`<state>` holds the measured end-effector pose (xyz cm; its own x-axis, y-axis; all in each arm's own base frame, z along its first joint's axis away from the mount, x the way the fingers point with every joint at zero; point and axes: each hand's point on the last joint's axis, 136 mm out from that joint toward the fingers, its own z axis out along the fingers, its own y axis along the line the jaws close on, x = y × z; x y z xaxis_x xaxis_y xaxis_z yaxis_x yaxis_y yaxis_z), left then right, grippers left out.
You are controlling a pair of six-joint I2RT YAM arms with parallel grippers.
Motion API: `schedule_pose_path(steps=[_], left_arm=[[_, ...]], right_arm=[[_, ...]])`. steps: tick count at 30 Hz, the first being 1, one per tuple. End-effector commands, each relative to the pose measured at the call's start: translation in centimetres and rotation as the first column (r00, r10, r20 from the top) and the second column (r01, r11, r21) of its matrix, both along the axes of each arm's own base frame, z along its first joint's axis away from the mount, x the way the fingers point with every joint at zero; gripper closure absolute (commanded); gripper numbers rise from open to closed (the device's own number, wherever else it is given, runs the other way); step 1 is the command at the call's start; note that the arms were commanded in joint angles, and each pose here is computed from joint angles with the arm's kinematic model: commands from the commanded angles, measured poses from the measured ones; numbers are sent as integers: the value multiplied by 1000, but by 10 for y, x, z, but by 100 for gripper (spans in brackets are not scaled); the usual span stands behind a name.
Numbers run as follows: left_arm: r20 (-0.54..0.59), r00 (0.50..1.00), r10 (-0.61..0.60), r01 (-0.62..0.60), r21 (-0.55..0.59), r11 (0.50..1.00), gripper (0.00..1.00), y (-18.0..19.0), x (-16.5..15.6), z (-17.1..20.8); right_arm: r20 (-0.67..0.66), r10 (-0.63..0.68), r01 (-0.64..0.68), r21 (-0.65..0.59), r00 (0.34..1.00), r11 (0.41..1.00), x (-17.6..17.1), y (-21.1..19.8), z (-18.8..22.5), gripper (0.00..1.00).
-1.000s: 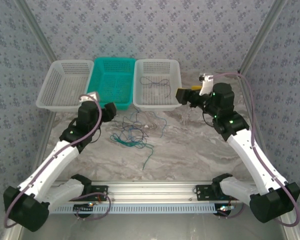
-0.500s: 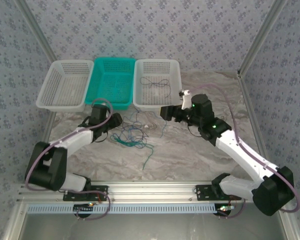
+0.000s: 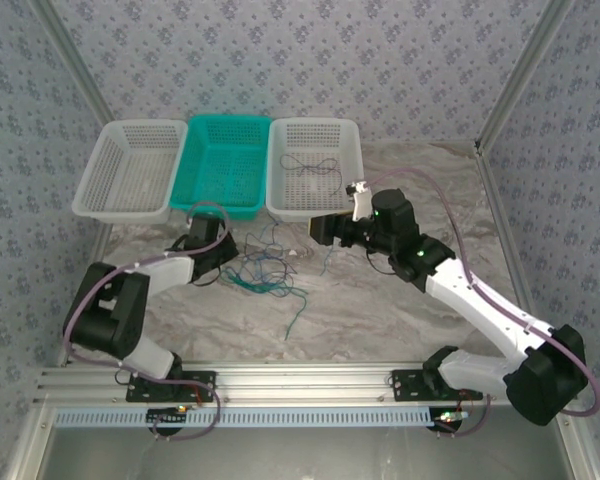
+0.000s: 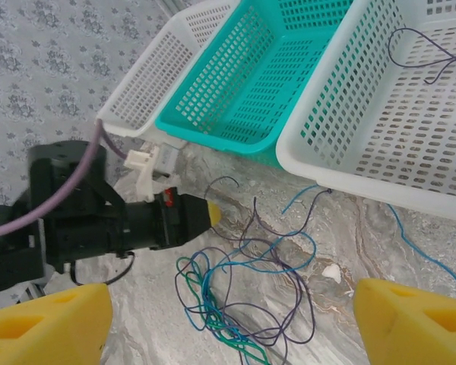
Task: Untangle the cables
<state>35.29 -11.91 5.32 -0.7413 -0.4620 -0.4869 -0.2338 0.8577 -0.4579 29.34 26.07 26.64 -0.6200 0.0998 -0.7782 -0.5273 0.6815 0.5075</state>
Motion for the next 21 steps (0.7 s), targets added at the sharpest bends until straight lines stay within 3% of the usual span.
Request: schedule_pose_path(steps=[1, 7, 12, 21], left_arm=[[92, 995, -23, 31, -81, 996, 100, -16, -1, 62], [252, 957, -143, 164, -64, 984, 100, -46, -26, 155], [352, 907, -232, 267, -53, 962, 100, -69, -43, 215], [523, 814, -252, 346, -90, 934, 100, -79, -57, 310]], right_arm=[[61, 19, -17, -20, 998, 1000, 3, 7, 10, 15], [172, 121, -102, -116, 978, 988, -9, 37, 3, 14], [342, 253, -175, -244, 905, 954, -20, 80, -2, 12], [429, 281, -228, -173, 859, 958, 6, 138, -16, 12]])
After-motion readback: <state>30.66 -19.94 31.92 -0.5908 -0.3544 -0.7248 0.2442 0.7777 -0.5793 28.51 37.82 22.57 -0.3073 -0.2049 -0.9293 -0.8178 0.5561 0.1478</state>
